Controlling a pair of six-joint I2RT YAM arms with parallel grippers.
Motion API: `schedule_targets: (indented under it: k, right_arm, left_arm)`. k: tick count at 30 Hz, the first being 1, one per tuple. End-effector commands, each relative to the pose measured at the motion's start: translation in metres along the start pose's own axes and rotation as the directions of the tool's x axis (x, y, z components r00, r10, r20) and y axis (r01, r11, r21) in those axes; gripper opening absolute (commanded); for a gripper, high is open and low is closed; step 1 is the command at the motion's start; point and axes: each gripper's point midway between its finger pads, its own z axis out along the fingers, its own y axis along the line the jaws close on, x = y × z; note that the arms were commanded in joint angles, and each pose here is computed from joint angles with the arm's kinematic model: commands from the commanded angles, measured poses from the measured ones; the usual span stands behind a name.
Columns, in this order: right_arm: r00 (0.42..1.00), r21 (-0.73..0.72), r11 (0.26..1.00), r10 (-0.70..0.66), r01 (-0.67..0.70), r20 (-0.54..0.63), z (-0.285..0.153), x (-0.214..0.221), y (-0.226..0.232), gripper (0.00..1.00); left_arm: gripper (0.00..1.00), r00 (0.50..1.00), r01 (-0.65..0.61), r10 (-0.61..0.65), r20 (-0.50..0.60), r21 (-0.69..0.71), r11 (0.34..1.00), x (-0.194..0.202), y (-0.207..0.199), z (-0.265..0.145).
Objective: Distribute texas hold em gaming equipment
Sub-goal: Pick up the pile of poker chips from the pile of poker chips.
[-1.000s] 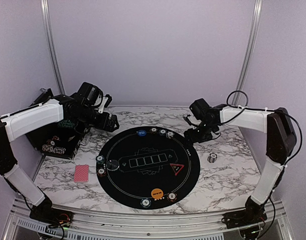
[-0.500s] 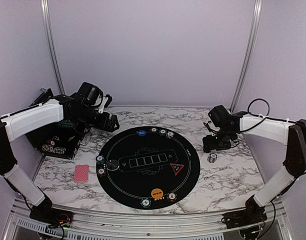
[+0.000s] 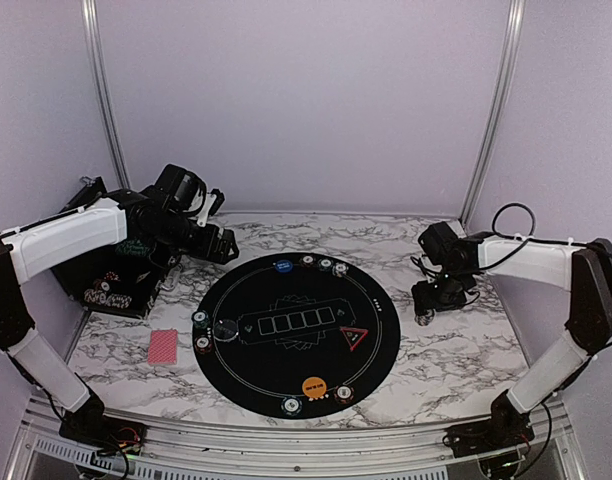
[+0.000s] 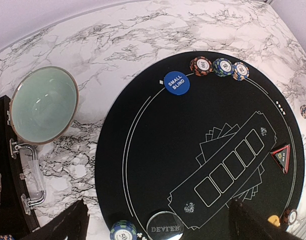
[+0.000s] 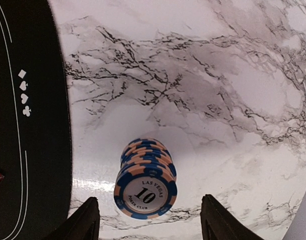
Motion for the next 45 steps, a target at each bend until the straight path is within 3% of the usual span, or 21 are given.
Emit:
schedule_targets:
  k: [1, 24, 45]
  right_arm:
    - [1.0, 0.006, 1.0, 0.015, -0.015, 0.011, 0.006, -0.004, -0.002, 0.66]
    - [1.0, 0.02, 1.0, 0.006, -0.006, -0.028, 0.028, 0.0, -0.001, 0.51]
    - [1.0, 0.012, 1.0, 0.01, -0.01, -0.027, 0.027, -0.004, 0.0, 0.31]
  left_arm:
    - [0.99, 1.0, 0.001, -0.001, -0.003, 0.005, 1.0, 0.002, 0.001, 0.003]
    - [0.99, 1.0, 0.001, -0.001, -0.004, 0.009, 1.0, 0.002, 0.001, 0.003]
    - [0.99, 1.0, 0.001, -0.001, 0.001, 0.01, 1.0, 0.0, 0.001, 0.002]
